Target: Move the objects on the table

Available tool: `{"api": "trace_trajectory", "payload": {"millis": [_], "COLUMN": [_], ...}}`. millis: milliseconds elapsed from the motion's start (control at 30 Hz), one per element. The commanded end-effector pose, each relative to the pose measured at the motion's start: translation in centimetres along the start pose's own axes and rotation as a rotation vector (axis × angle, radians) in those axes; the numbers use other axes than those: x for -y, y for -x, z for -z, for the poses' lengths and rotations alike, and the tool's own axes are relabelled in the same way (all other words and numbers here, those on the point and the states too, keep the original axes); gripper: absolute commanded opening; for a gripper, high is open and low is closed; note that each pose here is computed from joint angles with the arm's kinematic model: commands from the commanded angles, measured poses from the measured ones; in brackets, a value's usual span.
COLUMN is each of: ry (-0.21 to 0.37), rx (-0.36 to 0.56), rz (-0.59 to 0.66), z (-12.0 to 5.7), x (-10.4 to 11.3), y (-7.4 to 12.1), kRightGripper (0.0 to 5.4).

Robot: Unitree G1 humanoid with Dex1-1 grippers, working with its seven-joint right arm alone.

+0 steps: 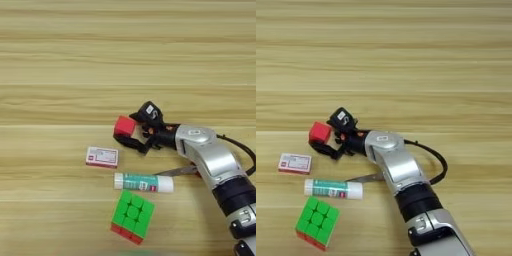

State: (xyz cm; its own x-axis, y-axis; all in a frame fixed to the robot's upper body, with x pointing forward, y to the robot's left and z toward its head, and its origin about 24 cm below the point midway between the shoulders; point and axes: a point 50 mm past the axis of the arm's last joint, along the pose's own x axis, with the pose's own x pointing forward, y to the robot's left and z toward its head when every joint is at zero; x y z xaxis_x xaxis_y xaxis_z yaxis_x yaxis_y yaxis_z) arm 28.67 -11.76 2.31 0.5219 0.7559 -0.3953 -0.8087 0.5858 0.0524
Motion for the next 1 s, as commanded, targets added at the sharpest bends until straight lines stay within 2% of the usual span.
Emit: {"api": "trace_trajectory", "payload": {"millis": [33,567,833,1000], "ry": [0.109,0.123,0.151,0.183], "rx": [0.112,0.144,0.182,0.203], "rz": [0.039,0.050,0.052,0.037], "z": [-3.9,-4.6,-6.0,-6.8], "x": [1.2,1.2,1.3,1.0], "y": [0.1,0.6,1.5,2.8], "kRightGripper": [3.79,2.26,2.25,2.25]}}
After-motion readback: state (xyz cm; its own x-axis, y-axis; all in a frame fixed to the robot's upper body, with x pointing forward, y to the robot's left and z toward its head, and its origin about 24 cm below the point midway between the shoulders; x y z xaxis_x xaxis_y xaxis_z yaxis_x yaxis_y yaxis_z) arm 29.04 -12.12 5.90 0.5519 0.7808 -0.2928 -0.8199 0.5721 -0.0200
